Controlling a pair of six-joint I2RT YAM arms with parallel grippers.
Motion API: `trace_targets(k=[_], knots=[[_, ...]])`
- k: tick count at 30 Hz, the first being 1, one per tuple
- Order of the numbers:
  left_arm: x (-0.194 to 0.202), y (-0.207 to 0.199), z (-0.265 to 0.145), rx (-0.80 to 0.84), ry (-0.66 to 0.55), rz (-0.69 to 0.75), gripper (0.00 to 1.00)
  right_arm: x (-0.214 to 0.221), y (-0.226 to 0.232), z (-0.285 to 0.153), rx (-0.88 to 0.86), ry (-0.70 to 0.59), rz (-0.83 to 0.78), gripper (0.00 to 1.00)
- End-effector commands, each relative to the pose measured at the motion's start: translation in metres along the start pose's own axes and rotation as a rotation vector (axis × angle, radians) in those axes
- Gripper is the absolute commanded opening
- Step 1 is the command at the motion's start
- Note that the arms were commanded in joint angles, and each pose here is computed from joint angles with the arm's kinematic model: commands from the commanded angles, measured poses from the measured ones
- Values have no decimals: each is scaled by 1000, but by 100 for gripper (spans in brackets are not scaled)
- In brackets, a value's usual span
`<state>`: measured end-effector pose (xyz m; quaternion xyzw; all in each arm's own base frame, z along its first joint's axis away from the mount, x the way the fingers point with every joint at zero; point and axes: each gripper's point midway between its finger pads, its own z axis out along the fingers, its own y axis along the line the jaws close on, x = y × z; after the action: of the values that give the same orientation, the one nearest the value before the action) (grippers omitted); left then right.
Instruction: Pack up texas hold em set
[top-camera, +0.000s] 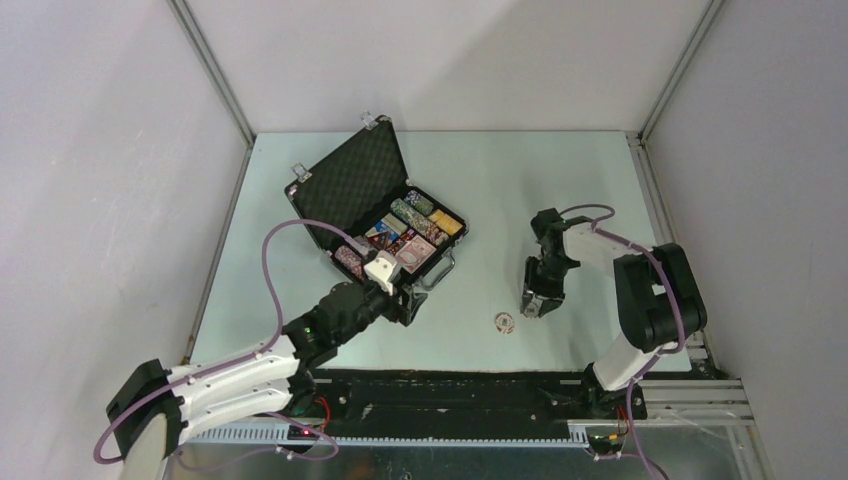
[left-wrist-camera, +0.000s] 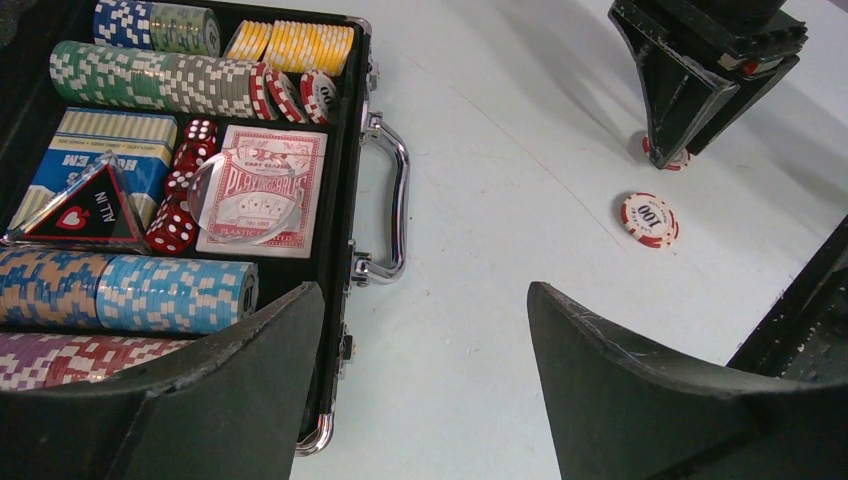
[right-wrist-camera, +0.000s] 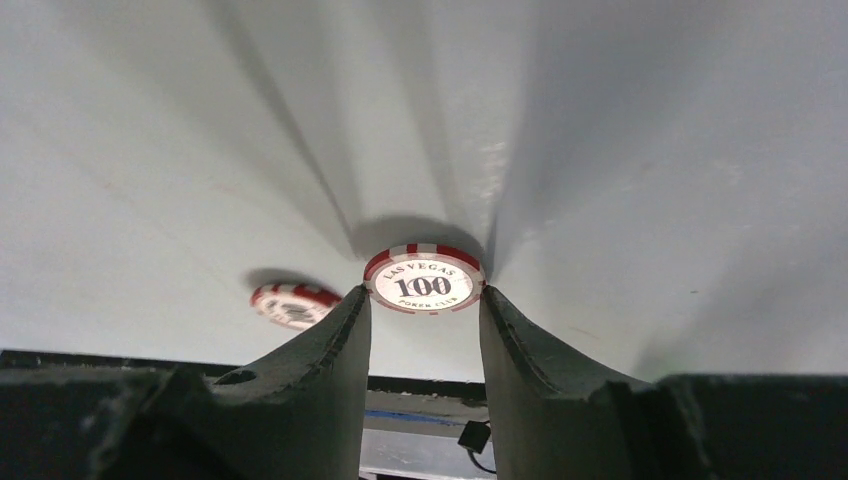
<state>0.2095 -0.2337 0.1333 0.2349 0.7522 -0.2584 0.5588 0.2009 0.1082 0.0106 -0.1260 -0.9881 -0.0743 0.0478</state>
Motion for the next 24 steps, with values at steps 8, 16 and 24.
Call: trace_targets(k=[8, 16, 24], knots=[[-24, -5, 5, 19, -56, 8, 82, 16, 48, -25, -119, -37, -94, 31], [-23, -6, 5, 20, -54, 9, 82, 31, 65, -15, -118, -7, -142, 31], [-23, -5, 4, 17, -56, 10, 82, 30, 70, -5, -62, -15, -175, 36]])
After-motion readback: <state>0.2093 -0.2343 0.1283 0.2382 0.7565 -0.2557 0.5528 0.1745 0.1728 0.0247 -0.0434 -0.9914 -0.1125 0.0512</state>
